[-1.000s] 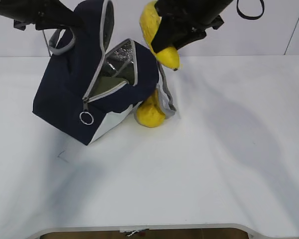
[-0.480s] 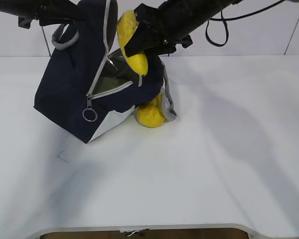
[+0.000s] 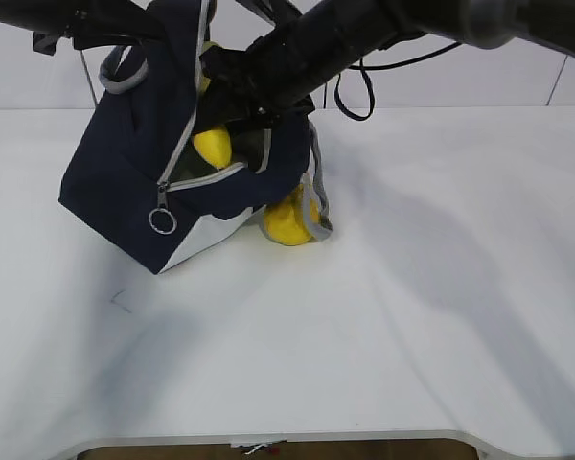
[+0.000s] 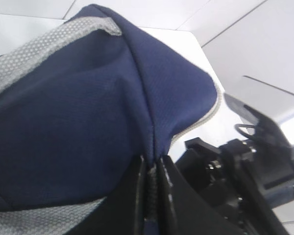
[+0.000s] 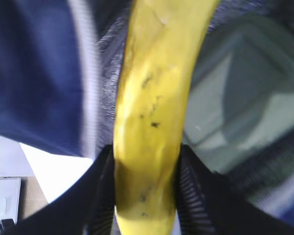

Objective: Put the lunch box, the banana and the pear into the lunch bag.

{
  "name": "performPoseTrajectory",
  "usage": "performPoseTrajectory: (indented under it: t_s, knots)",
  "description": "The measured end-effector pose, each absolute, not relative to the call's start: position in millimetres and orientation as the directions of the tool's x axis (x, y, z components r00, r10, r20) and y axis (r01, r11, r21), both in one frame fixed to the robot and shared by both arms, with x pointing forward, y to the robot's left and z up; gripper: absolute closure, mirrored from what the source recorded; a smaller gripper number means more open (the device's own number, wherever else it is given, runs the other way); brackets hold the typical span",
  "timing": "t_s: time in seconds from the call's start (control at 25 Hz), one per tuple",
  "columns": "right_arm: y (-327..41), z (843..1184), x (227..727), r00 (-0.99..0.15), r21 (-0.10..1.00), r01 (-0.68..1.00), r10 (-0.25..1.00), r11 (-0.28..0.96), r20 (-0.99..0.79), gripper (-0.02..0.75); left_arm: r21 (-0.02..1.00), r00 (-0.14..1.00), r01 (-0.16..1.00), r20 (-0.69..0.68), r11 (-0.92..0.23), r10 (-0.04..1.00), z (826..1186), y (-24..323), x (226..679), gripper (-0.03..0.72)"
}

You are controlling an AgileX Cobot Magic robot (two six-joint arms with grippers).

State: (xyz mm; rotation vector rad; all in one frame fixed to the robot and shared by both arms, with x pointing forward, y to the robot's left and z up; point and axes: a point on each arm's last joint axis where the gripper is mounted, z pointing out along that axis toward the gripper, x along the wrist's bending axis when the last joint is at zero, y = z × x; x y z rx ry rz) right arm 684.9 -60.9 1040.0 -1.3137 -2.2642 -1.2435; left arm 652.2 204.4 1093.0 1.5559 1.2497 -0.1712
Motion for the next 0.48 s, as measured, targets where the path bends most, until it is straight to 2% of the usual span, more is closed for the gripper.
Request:
performPoseTrajectory:
  t_s: [0.28, 0.4, 0.48]
  knots:
    - [-57, 1026, 689, -0.546, 0.525, 0.82, 0.586, 0.228, 0.598, 0.453, 0.627, 0.44, 0.768, -0.663, 0.128, 0.606, 1093, 204, 652, 0.676]
    - [-56, 1025, 688, -0.545, 0.516, 0.824, 0.579, 0.234, 0.606, 0.414, 0.627, 0.44, 0.768, -0.663, 0.128, 0.606, 1093, 204, 652, 0.676]
    - [-56, 1025, 688, -0.545, 0.514, 0.825, 0.577, 0.236, 0.608, 0.353, 0.627, 0.44, 0.768, -0.663, 0.128, 0.606, 1093, 204, 652, 0.676]
